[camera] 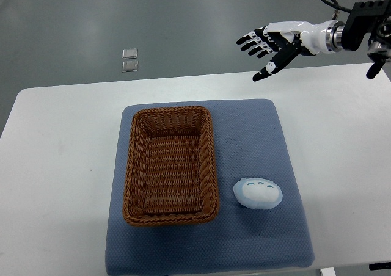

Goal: Place blue toy in brown basket
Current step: 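Raise the right hand and swing it over the cushion toward the toy, then lower the right hand onto the white egg-shaped toy and close fingers, then lift the toy with the right hand up off the cushion, then carry the toy over the wicker basket and lower it inside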

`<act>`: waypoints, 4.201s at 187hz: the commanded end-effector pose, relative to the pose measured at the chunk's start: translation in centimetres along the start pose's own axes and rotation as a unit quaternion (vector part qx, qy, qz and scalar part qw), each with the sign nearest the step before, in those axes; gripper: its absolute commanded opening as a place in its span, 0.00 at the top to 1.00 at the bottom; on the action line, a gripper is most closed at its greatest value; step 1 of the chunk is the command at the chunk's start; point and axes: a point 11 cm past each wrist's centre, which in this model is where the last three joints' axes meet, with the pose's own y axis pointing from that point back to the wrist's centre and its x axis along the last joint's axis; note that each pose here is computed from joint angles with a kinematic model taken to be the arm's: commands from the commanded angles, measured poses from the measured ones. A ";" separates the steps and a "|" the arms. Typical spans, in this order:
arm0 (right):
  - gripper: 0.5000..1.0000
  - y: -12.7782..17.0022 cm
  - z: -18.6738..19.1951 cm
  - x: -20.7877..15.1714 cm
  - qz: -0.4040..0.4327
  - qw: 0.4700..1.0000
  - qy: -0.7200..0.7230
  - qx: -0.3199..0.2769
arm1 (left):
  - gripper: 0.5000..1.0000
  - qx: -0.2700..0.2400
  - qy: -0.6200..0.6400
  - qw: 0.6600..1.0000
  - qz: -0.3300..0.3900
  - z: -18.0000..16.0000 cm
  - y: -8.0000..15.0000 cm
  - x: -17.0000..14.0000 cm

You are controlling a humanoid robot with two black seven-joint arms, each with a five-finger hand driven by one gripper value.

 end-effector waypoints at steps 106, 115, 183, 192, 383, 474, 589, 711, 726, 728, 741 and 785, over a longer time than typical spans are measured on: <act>0.17 7.8 -7.2 -5.4 -0.143 0.974 0.151 -0.093 | 0.00 -0.004 -0.001 1.000 -0.005 0.5 0.0 -0.4; 0.17 8.0 -7.1 -5.7 -0.148 0.974 0.148 -0.090 | 0.00 -0.004 -0.001 1.000 -0.005 0.5 0.0 -0.4; 0.17 6.5 -2.3 -9.2 -0.183 0.976 0.077 -0.089 | 0.00 -0.004 -0.001 1.000 -0.001 0.4 0.0 -0.1; 0.17 6.3 -2.2 -9.4 -0.180 0.977 0.072 -0.089 | 0.00 -0.004 -0.001 1.000 -0.001 0.4 0.0 -0.1; 0.17 1.5 5.5 -18.2 -0.161 0.985 -0.011 -0.063 | 0.00 -0.003 -0.005 1.000 -0.005 0.4 0.0 -0.4; 0.18 -0.3 6.9 -20.5 -0.160 0.985 -0.038 -0.061 | 0.00 -0.002 -0.006 1.000 -0.005 0.4 0.0 -0.4; 0.60 -1.7 7.3 -21.7 -0.158 0.985 -0.037 -0.055 | 0.00 -0.002 -0.006 1.000 -0.002 0.4 0.0 -0.2; 1.00 0.8 -5.8 -7.4 -0.051 0.993 0.099 0.041 | 0.00 -0.002 -0.006 1.000 -0.002 0.4 0.0 -0.2; 1.00 -0.2 -8.5 -6.7 -0.046 0.991 0.108 0.057 | 0.00 -0.002 -0.006 1.000 -0.004 0.4 0.0 -0.3; 1.00 -0.3 -8.8 -6.6 -0.045 0.991 0.110 0.059 | 0.00 -0.002 -0.006 1.000 -0.004 0.4 0.0 -0.3; 1.00 -1.5 -10.8 -6.9 -0.051 0.988 0.124 0.070 | 0.00 -0.002 -0.006 1.000 -0.004 0.4 0.0 -0.3; 1.00 -7.2 -14.3 -9.7 -0.065 0.982 0.167 0.059 | 0.00 -0.002 -0.006 1.000 -0.002 0.4 0.0 -0.2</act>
